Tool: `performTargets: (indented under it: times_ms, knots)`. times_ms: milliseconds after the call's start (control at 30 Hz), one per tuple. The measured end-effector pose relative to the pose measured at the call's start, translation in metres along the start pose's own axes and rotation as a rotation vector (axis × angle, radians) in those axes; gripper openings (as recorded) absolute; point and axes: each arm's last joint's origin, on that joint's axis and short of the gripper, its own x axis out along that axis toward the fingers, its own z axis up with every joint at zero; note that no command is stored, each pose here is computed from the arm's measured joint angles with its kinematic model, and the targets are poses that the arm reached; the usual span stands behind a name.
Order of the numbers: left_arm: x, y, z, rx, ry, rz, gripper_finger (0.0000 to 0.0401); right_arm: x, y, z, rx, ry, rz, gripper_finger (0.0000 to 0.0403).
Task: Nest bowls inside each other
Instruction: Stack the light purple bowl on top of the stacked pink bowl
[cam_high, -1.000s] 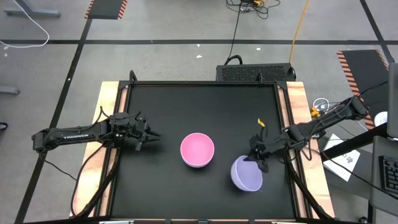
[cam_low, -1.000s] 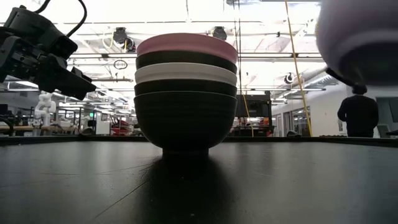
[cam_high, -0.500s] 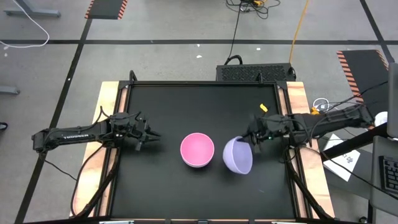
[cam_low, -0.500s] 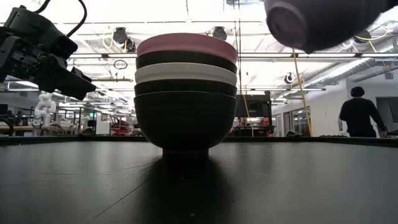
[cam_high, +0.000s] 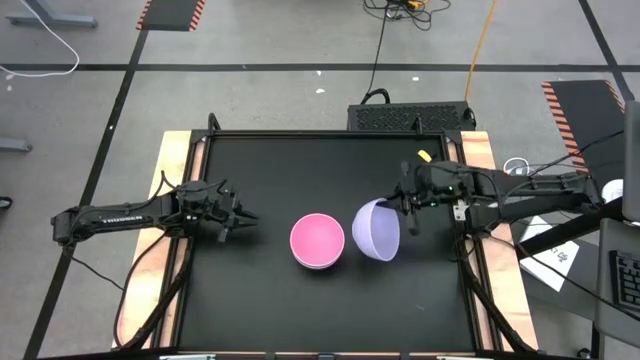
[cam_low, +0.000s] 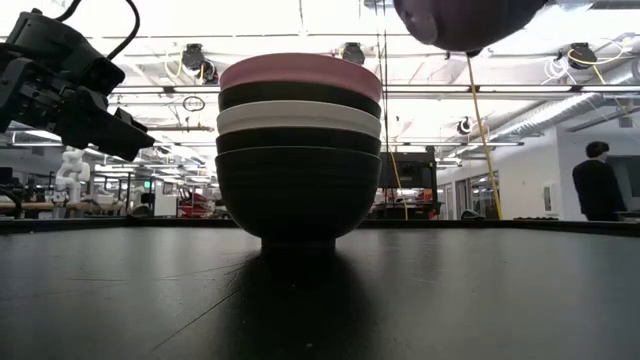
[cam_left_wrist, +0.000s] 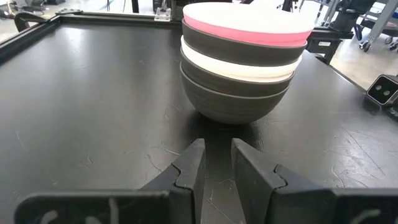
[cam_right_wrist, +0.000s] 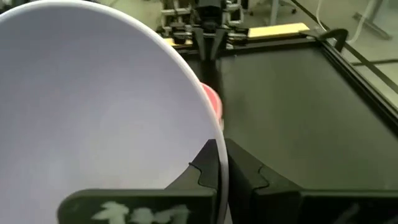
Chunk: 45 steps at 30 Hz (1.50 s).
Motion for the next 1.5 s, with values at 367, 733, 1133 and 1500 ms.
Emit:
performTargets:
  times_ms: [367,733,1133,1500]
  knots:
    - [0.0,0.0,0.0,0.0,0.0,0.0,0.0081,0.014,-0.01,0.031,0.013,0.06,0.047,0.0]
    - [0.0,0.0,0.0,-0.001,0.0,0.0,0.0081,0.06,-0.019,0.07,0.007,0.214,0.062,0.0]
    - [0.0,0.0,0.0,-0.005,0.0,0.0,0.0081,0.104,-0.036,0.097,0.062,0.404,0.071,0.0]
    - [0.0,0.0,0.0,-0.005,0.0,-0.001,0.0081,0.145,-0.039,0.104,0.074,0.473,0.138,0.0]
